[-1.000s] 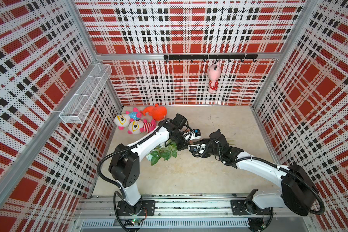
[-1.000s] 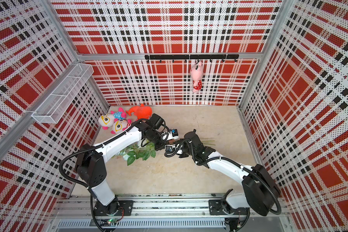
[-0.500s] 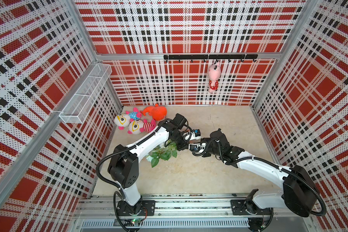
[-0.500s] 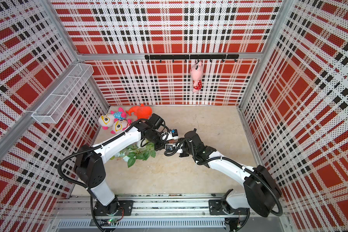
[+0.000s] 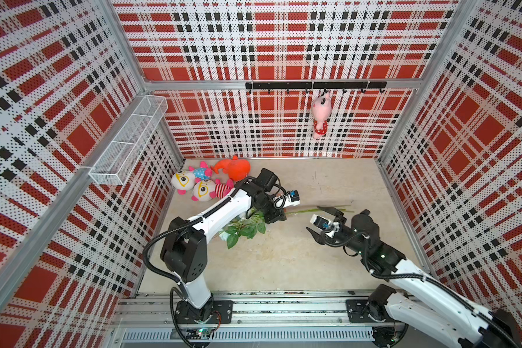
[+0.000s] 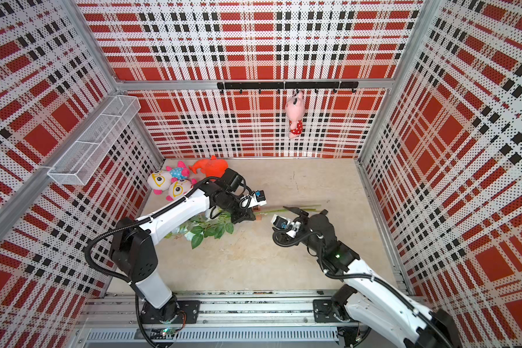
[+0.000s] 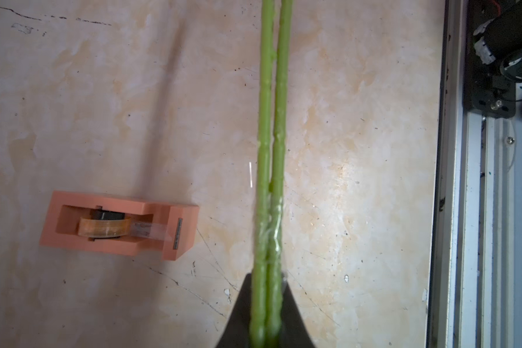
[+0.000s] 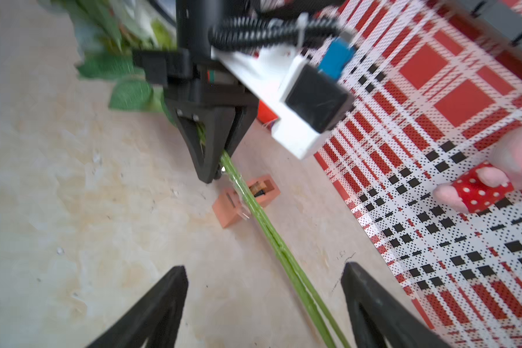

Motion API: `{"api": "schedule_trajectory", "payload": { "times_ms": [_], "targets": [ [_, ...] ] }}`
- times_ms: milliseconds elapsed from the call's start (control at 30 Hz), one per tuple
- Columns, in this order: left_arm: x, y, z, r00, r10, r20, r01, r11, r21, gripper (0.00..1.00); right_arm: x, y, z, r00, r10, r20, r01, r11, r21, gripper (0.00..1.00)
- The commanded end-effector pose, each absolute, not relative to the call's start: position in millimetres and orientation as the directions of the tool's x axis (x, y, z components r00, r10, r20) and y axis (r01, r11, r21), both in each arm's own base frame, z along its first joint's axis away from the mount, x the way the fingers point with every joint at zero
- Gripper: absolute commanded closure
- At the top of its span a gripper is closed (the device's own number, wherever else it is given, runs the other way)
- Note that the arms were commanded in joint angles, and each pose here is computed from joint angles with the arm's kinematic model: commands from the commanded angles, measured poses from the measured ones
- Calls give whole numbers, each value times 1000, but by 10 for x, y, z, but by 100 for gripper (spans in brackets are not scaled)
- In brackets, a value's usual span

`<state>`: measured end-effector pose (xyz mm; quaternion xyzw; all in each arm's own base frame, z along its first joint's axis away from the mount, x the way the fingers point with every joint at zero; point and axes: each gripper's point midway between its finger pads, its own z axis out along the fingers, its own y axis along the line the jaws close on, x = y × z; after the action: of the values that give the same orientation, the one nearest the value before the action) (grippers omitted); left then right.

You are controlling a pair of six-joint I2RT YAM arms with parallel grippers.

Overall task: Wrap bouquets with tape
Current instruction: Wrap the tape around the bouquet.

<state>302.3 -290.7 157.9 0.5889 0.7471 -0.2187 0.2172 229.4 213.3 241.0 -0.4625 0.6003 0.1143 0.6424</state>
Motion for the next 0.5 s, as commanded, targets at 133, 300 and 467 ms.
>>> {"api": "schedule_trajectory", "payload": {
  "times_ms": [133,300,467],
  "targets": [
    [3119,-2992,1967,-173,705,-688,977,209,-33,100,1814,2060,2374,185,208,-961,-822,568,-35,10],
    [3111,-3017,1988,-192,695,-693,972,231,-38,100,2066,2264,2316,191,192,-963,-820,570,-48,15],
    [3106,-3039,2055,-193,687,-700,971,237,-34,100,2466,2472,2227,193,206,-959,-799,600,-32,19]
  ]
}}
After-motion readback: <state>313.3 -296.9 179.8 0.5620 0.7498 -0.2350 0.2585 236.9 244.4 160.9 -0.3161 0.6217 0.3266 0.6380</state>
